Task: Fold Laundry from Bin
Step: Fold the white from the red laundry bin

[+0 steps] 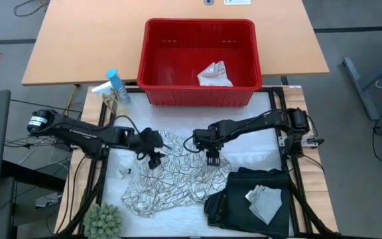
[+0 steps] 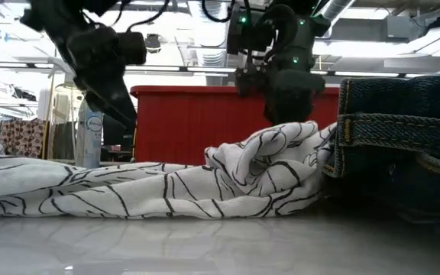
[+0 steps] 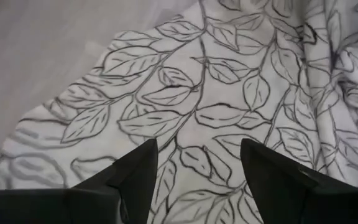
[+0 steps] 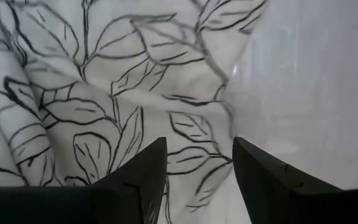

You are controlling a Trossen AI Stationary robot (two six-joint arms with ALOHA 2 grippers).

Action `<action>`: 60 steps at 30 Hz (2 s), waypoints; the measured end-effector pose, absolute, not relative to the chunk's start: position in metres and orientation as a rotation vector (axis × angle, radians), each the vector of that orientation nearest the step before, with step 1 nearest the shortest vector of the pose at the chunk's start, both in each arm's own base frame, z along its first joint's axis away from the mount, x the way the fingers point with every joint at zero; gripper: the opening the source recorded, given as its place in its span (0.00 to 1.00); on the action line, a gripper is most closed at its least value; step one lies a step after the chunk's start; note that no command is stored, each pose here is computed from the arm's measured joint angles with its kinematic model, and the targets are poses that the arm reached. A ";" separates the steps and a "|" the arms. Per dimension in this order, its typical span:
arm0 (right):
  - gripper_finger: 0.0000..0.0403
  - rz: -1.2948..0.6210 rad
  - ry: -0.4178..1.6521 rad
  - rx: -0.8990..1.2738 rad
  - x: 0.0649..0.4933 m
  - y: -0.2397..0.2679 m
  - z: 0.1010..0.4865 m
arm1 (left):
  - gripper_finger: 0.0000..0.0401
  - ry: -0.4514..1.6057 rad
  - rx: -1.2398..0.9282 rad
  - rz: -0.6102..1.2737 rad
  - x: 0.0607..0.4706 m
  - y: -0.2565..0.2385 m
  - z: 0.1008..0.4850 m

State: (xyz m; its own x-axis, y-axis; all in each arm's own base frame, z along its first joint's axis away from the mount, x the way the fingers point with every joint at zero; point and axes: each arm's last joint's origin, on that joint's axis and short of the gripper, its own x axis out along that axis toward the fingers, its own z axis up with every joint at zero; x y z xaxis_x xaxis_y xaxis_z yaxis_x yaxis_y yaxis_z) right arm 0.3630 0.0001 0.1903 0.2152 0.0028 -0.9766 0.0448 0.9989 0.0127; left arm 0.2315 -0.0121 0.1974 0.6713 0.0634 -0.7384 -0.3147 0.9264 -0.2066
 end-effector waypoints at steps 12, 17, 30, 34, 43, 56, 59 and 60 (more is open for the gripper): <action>0.38 0.016 1.439 -0.014 0.370 -0.001 0.158 | 0.54 0.823 -0.332 0.247 0.213 0.022 0.154; 0.15 0.049 1.456 -0.054 0.370 -0.005 0.155 | 0.54 0.906 -0.344 0.271 0.211 0.029 0.131; 0.04 -0.105 1.586 -0.167 0.346 -0.074 0.170 | 0.54 0.908 -0.426 0.490 0.227 0.077 0.106; 0.05 -0.245 1.593 -0.191 0.338 -0.109 0.176 | 0.54 0.916 -0.442 0.630 0.220 0.092 0.108; 0.07 -0.290 1.487 -0.045 0.339 -0.157 0.215 | 0.54 1.003 -0.459 0.863 0.203 0.110 0.118; 0.08 -0.203 1.304 -0.005 0.284 -0.140 0.318 | 0.54 0.825 -0.396 0.808 0.187 0.097 0.171; 0.08 -0.231 1.264 0.031 0.276 -0.141 0.327 | 0.54 0.795 -0.415 0.812 0.185 0.096 0.175; 0.08 -0.236 1.250 0.035 0.274 -0.140 0.330 | 0.54 0.791 -0.424 0.817 0.185 0.096 0.175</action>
